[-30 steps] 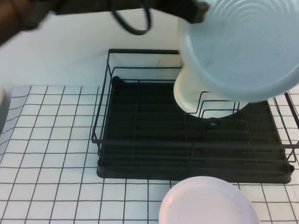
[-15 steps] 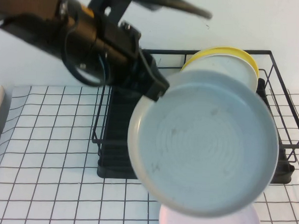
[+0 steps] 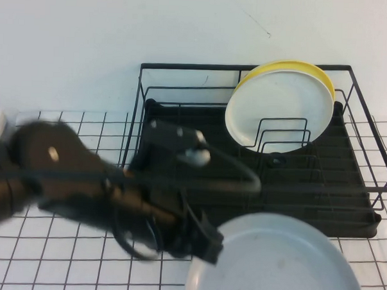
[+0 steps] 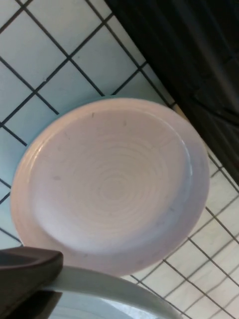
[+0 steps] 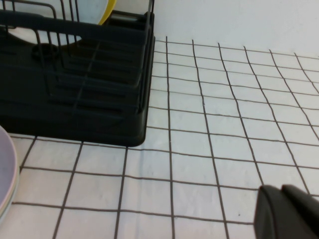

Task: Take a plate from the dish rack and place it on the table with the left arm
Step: Place the plate from the table

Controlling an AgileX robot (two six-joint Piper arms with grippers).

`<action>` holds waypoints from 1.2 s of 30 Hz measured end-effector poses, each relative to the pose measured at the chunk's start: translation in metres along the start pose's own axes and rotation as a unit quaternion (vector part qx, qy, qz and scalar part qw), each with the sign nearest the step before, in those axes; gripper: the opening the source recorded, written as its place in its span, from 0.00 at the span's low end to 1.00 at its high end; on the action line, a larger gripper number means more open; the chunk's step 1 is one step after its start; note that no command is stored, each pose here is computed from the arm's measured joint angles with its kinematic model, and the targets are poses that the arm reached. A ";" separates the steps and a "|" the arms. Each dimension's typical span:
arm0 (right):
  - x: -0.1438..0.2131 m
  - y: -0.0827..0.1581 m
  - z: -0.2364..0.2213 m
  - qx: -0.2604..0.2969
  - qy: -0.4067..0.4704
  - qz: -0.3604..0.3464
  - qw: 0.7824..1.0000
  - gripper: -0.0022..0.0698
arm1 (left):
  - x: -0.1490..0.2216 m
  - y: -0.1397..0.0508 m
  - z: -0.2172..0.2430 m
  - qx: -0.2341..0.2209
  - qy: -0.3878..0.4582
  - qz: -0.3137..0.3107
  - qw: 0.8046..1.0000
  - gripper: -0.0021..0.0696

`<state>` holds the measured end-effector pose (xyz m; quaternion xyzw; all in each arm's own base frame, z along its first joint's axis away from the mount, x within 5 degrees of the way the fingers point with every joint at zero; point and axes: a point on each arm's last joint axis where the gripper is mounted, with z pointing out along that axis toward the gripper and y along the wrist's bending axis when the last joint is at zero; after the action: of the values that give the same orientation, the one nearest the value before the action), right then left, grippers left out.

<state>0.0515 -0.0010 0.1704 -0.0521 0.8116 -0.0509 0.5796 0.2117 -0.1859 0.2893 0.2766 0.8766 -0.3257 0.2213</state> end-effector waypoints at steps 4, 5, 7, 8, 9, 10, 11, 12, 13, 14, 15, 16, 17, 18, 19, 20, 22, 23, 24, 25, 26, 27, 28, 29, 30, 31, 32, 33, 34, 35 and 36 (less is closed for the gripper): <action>0.000 0.000 0.000 0.000 0.000 0.000 1.000 0.03 | 0.023 -0.001 0.024 -0.026 -0.018 -0.008 0.999 0.03; 0.000 0.000 0.000 0.000 0.000 0.000 1.000 0.03 | 0.026 0.000 0.028 -0.035 -0.028 -0.014 0.999 0.03; 0.000 0.000 0.000 0.000 0.000 0.000 1.000 0.03 | 0.029 0.004 0.035 -0.050 -0.040 -0.029 0.998 0.03; 0.000 0.000 0.000 0.000 0.000 0.000 1.000 0.03 | 0.029 0.007 0.039 -0.057 -0.043 -0.034 0.997 0.03; 0.000 0.000 0.000 0.000 0.000 0.000 1.000 0.03 | 0.029 0.010 0.043 -0.063 -0.048 -0.039 0.996 0.03; 0.000 0.000 0.000 0.000 0.000 0.000 1.000 0.03 | 0.028 0.013 0.047 -0.071 -0.051 -0.044 0.995 0.03; 0.000 0.000 0.000 0.000 0.000 0.000 1.000 0.03 | 0.028 0.017 0.053 -0.078 -0.051 -0.048 0.995 0.03; 0.000 0.000 0.000 0.000 0.000 0.000 1.000 0.03 | 0.028 0.020 0.057 -0.083 -0.049 -0.050 0.994 0.03; 0.000 0.000 0.000 0.000 0.000 0.000 1.000 0.03 | 0.028 0.024 0.063 -0.088 -0.044 -0.053 0.994 0.03; 0.000 0.000 0.000 0.000 0.000 0.000 1.000 0.03 | 0.027 0.026 0.070 -0.091 -0.039 -0.054 0.994 0.03; 0.000 0.000 0.000 0.000 0.000 0.000 1.000 0.03 | 0.027 0.027 0.075 -0.093 -0.034 -0.055 0.994 0.03; 0.000 0.000 0.000 0.000 0.000 0.000 1.000 0.03 | 0.026 0.030 0.081 -0.097 -0.031 -0.057 0.993 0.03; 0.000 0.000 0.000 0.000 0.000 0.000 1.000 0.03 | 0.024 0.032 0.086 -0.099 -0.028 -0.057 0.993 0.03; 0.000 0.000 0.000 0.000 0.000 0.000 1.000 0.03 | 0.023 0.034 0.092 -0.102 -0.025 -0.059 0.993 0.03; 0.000 0.000 0.000 0.000 0.000 0.000 1.000 0.03 | 0.021 0.036 0.095 -0.104 -0.025 -0.060 0.992 0.03; 0.000 0.000 0.000 0.000 0.000 0.000 1.000 0.03 | 0.019 0.037 0.098 -0.106 -0.027 -0.060 0.992 0.03; 0.000 0.000 0.000 0.000 0.000 0.000 1.000 0.03 | 0.016 0.039 0.102 -0.111 -0.032 -0.060 0.992 0.03; 0.000 0.000 0.000 0.000 0.000 0.000 1.000 0.03 | 0.015 0.040 0.102 -0.112 -0.036 -0.059 0.991 0.03; 0.000 0.000 0.000 0.000 0.000 0.000 1.000 0.03 | 0.014 0.040 0.102 -0.114 -0.038 -0.059 0.991 0.03; 0.000 0.000 0.000 0.000 0.000 0.000 1.000 0.03 | 0.013 0.041 0.103 -0.116 -0.042 -0.059 0.991 0.03; 0.000 0.000 0.000 0.000 0.000 0.000 1.000 0.03 | 0.013 0.041 0.102 -0.118 -0.045 -0.058 0.990 0.03; 0.000 0.000 0.000 0.000 0.000 0.000 1.000 0.03 | 0.012 0.041 0.102 -0.119 -0.047 -0.057 0.990 0.03; 0.000 0.000 0.000 0.000 0.000 0.000 1.000 0.03 | 0.012 0.041 0.102 -0.120 -0.048 -0.055 0.990 0.03; 0.000 0.000 0.000 0.000 0.000 0.000 1.000 0.03 | 0.012 0.041 0.102 -0.120 -0.048 -0.053 0.990 0.03; 0.000 0.000 0.000 0.000 0.000 0.000 1.000 0.03 | 0.012 0.041 0.102 -0.120 -0.048 -0.052 0.990 0.03; 0.000 0.000 0.000 0.000 0.000 0.000 1.000 0.03 | 0.013 0.041 0.103 -0.119 -0.045 -0.052 0.991 0.03; 0.000 0.000 0.000 0.000 0.000 0.000 1.000 0.03 | 0.014 0.042 0.104 -0.118 -0.041 -0.052 0.991 0.03; 0.000 0.000 0.000 0.000 0.000 0.000 1.000 0.03 | 0.014 0.042 0.104 -0.117 -0.038 -0.052 0.991 0.03; 0.000 0.000 0.000 0.000 0.000 0.000 1.000 0.03 | 0.015 0.042 0.105 -0.116 -0.033 -0.050 0.991 0.04; 0.000 0.000 0.000 0.000 0.000 0.000 1.000 0.03 | 0.016 0.042 0.106 -0.115 -0.029 -0.045 0.992 0.05; 0.000 0.000 0.000 0.000 0.000 0.000 1.000 0.03 | 0.016 0.042 0.106 -0.116 -0.028 -0.041 0.992 0.08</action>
<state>0.0515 -0.0010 0.1704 -0.0521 0.8116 -0.0509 0.5796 0.2482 -0.2273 0.1878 0.2040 0.9125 -0.2383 0.2626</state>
